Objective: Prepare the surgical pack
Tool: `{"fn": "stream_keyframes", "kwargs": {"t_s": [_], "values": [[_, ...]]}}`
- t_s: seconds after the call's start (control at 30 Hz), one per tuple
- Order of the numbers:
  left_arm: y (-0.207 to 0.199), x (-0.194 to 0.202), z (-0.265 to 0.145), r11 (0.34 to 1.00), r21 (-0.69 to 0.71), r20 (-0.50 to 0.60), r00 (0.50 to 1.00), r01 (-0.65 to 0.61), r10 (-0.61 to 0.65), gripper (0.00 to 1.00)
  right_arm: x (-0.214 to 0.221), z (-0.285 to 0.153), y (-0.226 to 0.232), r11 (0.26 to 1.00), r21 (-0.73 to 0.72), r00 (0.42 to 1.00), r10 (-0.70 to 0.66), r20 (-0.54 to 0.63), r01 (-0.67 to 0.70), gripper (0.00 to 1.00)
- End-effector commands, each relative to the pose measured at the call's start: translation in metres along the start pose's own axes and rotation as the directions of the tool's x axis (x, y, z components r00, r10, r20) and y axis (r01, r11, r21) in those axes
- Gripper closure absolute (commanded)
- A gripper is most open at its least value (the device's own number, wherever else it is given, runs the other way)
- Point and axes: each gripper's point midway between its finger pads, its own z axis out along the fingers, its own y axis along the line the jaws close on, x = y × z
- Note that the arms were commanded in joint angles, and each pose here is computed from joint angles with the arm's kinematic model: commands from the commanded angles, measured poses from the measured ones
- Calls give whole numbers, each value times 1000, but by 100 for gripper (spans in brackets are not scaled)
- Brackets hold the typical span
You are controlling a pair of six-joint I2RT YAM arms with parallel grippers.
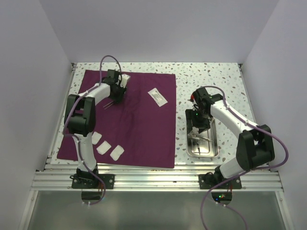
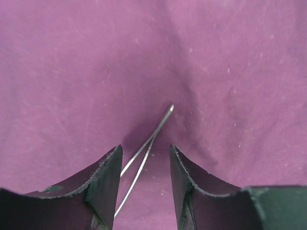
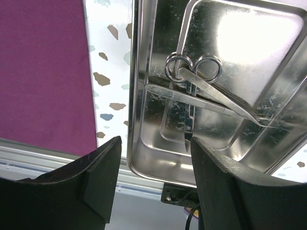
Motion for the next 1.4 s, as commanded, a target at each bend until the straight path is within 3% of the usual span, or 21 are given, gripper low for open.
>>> {"fn": "stream_keyframes", "kwargs": {"t_s": [0.0, 0.13, 0.43, 0.67, 0.83, 0.93, 1.0, 1.13, 1.17, 1.23, 1.27, 1.37], "values": [[0, 3, -1, 1000, 7, 12, 1000, 15, -15, 52, 0, 3, 4, 1000, -30, 1000, -8, 1, 8, 37], [1, 10, 6, 1000, 3, -10, 1000, 21, -21, 55, -1, 2, 5, 999, -33, 1000, -4, 8, 4, 37], [14, 3, 5, 996, -68, -10, 998, 59, -60, 82, -3, 0, 5, 1000, -27, 1000, -3, 19, 4, 36], [24, -8, -22, 987, -120, -3, 994, 105, -106, 100, -11, -8, 9, 999, -40, 999, -10, 39, 12, 36], [26, -21, -49, 979, -122, 5, 986, 165, -165, 100, -20, -21, 17, 997, -71, 998, -14, 57, 18, 36], [9, -35, -69, 965, -28, 37, 965, 259, -258, 100, -28, -34, 28, 993, -115, 998, -8, 69, 16, 36], [-17, -46, -82, 947, 120, 82, 948, 298, -309, 100, -32, -40, 37, 988, -156, 997, 4, 73, 7, 36], [-91, -47, -119, 792, 461, 88, 868, 399, -489, 100, -58, -64, 84, 922, -382, 985, 117, 125, -61, 36], [-114, -62, -134, 760, 555, 140, 863, 337, -485, 100, -59, -72, 100, 881, -467, 985, 136, 106, -71, 36], [-143, -56, -146, 711, 605, 107, 848, 358, -519, 100, -70, -77, 117, 823, -555, 973, 208, 96, -121, 36], [-169, -67, -166, 691, 663, 152, 853, 287, -500, 100, -72, -78, 123, 803, -581, 972, 218, 81, -132, 36], [-221, -66, -191, 621, 745, 129, 862, 242, -490, 100, -80, -82, 132, 785, -605, 970, 228, 80, -135, 36]]}}
